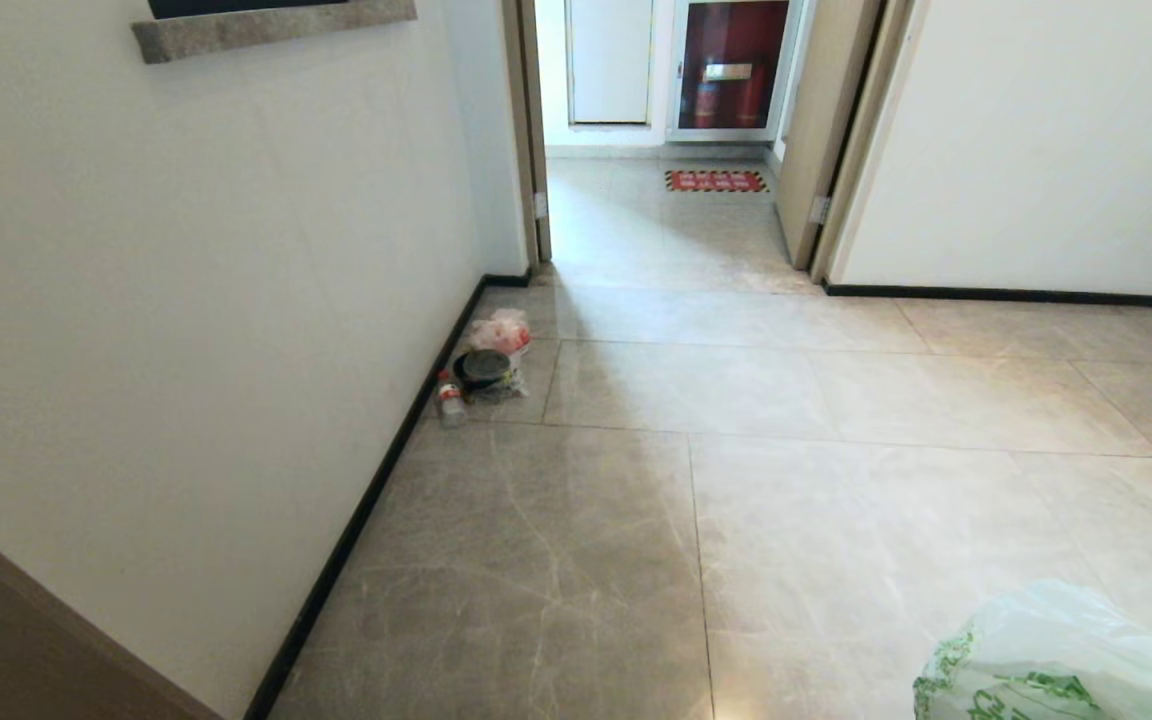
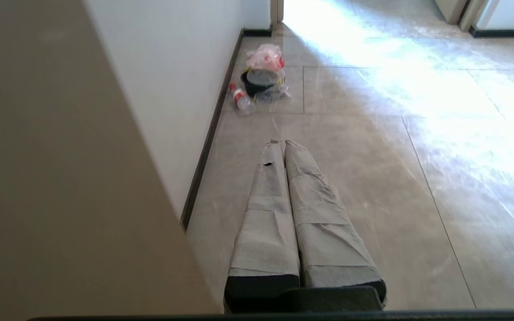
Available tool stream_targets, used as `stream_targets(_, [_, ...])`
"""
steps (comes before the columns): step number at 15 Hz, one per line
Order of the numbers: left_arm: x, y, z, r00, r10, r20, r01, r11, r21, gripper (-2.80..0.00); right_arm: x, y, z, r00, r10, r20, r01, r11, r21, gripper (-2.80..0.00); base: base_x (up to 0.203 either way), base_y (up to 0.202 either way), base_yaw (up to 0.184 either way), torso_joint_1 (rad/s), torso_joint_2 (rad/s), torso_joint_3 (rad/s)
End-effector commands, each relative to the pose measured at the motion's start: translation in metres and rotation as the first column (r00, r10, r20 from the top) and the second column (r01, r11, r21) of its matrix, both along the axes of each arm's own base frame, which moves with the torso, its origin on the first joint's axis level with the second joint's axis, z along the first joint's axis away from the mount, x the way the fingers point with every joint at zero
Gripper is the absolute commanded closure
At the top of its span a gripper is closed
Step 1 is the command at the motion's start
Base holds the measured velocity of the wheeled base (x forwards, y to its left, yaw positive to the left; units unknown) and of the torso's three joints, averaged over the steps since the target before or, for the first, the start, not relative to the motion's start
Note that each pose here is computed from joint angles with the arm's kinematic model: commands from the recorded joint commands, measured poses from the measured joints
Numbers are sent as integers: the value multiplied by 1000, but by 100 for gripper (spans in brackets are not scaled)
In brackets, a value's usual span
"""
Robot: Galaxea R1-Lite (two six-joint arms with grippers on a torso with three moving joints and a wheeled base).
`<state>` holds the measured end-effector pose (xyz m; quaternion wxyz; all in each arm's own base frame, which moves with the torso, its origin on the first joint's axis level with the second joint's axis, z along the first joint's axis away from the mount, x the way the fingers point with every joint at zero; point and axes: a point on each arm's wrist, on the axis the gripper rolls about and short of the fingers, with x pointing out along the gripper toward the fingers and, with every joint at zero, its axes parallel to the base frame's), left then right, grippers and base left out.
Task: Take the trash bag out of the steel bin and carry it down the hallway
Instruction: Put the trash bag at the door
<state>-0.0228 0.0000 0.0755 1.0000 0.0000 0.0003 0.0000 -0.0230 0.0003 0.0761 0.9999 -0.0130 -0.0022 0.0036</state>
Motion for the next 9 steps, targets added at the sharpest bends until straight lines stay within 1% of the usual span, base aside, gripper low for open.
stream_targets(1, [0,0,0,1000,0,-1,0,1000,0,0,-3,0,-1,999,0,39,0,1000,0,0,191,0,-1,2,2,3])
stream_targets(9, [0,0,0,1000,0,-1,0,1000,-2,0,-3,0,-1,999,0,39,0,1000,1,0,192,0,0,3,2,2])
